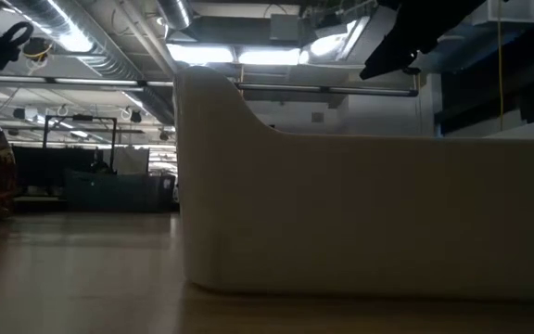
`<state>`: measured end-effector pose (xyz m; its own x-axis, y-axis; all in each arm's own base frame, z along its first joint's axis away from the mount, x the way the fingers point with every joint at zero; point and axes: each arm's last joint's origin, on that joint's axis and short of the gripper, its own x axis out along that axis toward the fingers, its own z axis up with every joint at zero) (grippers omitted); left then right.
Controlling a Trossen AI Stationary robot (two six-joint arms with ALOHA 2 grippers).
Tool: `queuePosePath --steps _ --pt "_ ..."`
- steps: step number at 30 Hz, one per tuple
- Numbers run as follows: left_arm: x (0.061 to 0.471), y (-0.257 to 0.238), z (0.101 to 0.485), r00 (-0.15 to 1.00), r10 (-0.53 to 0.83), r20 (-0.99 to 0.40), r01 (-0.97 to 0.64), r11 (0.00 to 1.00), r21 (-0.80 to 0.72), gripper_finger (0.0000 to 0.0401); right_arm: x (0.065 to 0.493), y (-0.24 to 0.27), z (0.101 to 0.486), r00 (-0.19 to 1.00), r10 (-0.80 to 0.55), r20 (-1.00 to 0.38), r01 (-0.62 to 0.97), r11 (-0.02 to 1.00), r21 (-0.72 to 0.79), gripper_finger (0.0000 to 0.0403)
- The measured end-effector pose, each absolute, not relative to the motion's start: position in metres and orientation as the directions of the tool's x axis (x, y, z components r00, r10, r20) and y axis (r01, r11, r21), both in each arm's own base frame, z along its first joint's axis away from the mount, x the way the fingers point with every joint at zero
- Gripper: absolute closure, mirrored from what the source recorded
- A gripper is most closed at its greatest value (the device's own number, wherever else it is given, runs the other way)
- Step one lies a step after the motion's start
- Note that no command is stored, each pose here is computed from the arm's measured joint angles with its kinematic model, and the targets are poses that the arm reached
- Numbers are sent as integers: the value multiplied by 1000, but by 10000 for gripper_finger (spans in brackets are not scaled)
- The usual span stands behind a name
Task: Sort spices by type
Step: Put the yellow seasoning bottle into the top white bin
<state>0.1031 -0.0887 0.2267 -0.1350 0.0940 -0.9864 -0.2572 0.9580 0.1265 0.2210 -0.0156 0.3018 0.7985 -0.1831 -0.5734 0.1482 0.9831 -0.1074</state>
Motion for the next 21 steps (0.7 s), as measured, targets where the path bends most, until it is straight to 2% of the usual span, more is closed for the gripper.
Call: queuePosePath --steps 5,15,21 --pt "108 -94 220 -191 113 -975 -219 963 155 137 221 -16 302 799 -183 -573 148 983 -107 127" --pt "113 -98 213 -230 140 -963 -189 964 185 137 221 -16 302 799 -181 -574 147 984 -106 127" --pt "115 -98 213 -228 129 -965 -200 964 176 179 221 -16 302 799 -180 -574 146 984 -105 127"
